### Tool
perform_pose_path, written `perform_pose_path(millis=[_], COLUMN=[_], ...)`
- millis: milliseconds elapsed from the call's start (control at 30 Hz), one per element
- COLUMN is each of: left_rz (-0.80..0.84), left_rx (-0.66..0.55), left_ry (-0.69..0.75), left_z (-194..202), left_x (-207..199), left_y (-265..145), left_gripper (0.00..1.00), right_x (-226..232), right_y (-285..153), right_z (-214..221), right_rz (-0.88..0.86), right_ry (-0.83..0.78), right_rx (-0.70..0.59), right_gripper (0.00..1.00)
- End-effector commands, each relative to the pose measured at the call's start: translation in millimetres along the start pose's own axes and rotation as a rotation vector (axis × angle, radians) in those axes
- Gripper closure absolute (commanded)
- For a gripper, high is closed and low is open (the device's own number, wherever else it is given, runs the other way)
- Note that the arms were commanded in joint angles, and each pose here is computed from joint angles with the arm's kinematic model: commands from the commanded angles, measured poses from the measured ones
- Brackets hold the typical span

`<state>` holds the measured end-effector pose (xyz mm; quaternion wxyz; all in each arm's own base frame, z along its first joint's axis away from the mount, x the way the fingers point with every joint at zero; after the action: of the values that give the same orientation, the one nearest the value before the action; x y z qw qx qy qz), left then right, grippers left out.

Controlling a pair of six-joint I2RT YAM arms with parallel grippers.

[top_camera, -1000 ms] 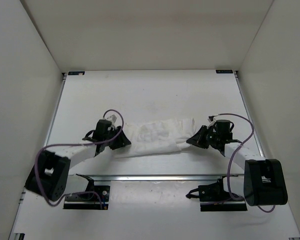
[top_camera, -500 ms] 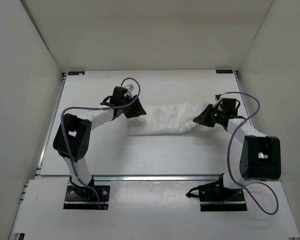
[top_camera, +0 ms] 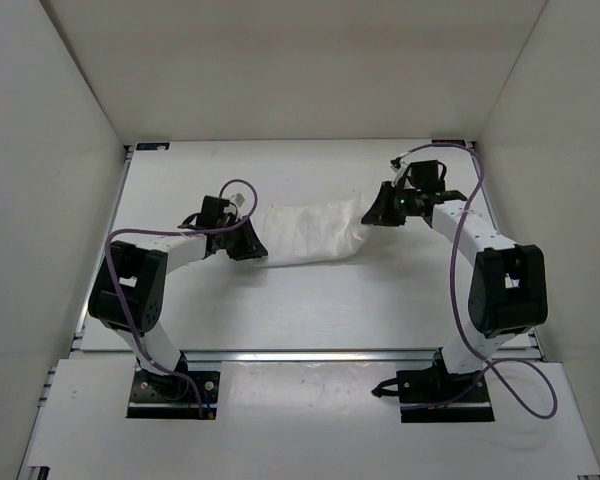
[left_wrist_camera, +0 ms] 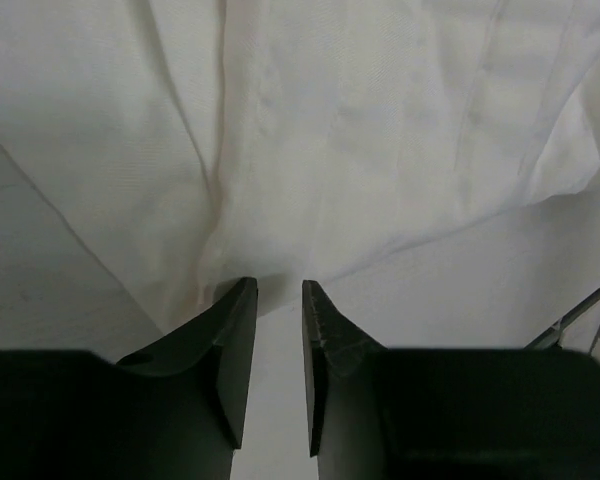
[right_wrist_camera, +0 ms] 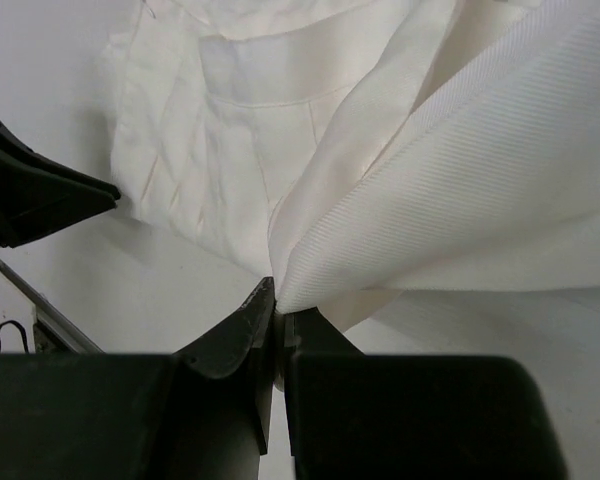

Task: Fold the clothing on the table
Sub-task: Fold the skirt

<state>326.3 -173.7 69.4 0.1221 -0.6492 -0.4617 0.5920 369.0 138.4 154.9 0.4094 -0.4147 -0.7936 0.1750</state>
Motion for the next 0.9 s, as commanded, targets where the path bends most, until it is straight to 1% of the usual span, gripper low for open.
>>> perform_pose_path(millis=[0,33,100,167,200,233,267,300,333,367,400,433,467,500,600,633,700,767,833,867], left_rz=[-0.005,-0.024,-0.043,-0.059,-0.066,-0.074,-0.074,-0.088,-0.084,-0.079,-0.085,-0.073,-0.065,-0.060,-0.055,-0.060,-0.046,-0.043,-0.045,-0.046], left_rx=[0.021,0.023,0.045,0.068,0.075,0.081,0.102,0.108,0.118,0.125,0.122,0.117,0.110,0.102,0.096,0.099,0.105,0.100,0.102,0.105], left_ry=[0.058,0.051,0.039,0.033,0.031,0.036,0.034,0.033,0.027,0.012,0.009,-0.002,-0.002,0.002,-0.021,-0.027,-0.028,-0.030,-0.041,-0.042], left_z=[2.8,3.0,7.5,11.3,11.2,11.4,14.2,15.3,18.5,19.9,21.0,21.8,22.7,21.9,21.6,22.2,23.2,22.7,23.9,24.9], left_x=[-1.6,4.2,14.2,21.6,24.3,26.4,28.4,33.2,35.6,36.6,39.2,39.9,39.8,39.4,43.0,45.8,43.7,44.7,47.6,49.0], left_y=[4.7,6.3,13.8,21.0,24.4,25.8,29.6,32.4,34.8,34.8,36.8,37.9,37.3,37.3,36.8,37.0,37.8,36.7,37.1,36.3], left_gripper=[0.67,0.70,0.83,0.90,0.92,0.93,0.94,0.96,0.96,0.98,0.98,0.99,1.00,0.99,1.00,1.00,1.00,1.00,1.00,1.00], right_x=[6.0,9.1,19.4,26.3,36.9,50.1,48.6,66.2,80.3,81.1,96.3,109.2,130.3,134.9,181.9,186.7,206.8,212.0,214.2,216.2], right_y=[1.0,0.7,2.2,6.2,6.9,6.9,15.6,12.9,18.3,24.7,31.7,39.9,41.1,49.5,70.6,75.9,89.9,99.6,112.1,114.1], right_z=[-7.5,-10.9,-17.3,-27.6,-35.4,-46.5,-44.0,-56.3,-62.3,-60.8,-68.8,-68.1,-72.8,-66.7,-48.1,-41.0,-16.5,-0.3,28.8,30.0], right_rz=[-0.004,-0.007,-0.014,-0.016,-0.023,-0.039,-0.036,-0.056,-0.075,-0.077,-0.103,-0.116,-0.145,-0.153,-0.248,-0.256,-0.297,-0.322,-0.350,-0.366], right_ry=[-0.041,-0.058,-0.088,-0.119,-0.142,-0.177,-0.190,-0.215,-0.251,-0.243,-0.277,-0.289,-0.314,-0.313,-0.337,-0.321,-0.310,-0.292,-0.270,-0.267], right_rx=[0.009,0.008,0.012,0.018,0.020,0.017,0.043,0.033,0.045,0.071,0.066,0.083,0.070,0.093,0.107,0.123,0.155,0.179,0.240,0.241], right_gripper=[1.00,1.00,1.00,1.00,1.00,1.00,1.00,1.00,1.00,1.00,1.00,1.00,1.00,1.00,1.00,1.00,1.00,0.99,1.00,1.00])
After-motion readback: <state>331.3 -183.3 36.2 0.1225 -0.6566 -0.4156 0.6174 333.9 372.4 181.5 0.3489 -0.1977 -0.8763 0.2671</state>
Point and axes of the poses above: each gripper's point midway between its finger pads, its own y axis out along the fingers, its own x axis along the line the jaws close on, z = x × y, the point moved 3 cm from there along -y, back along the fingers, and after that the axes turned 9 degrees about -y, right-handed, at the moved point
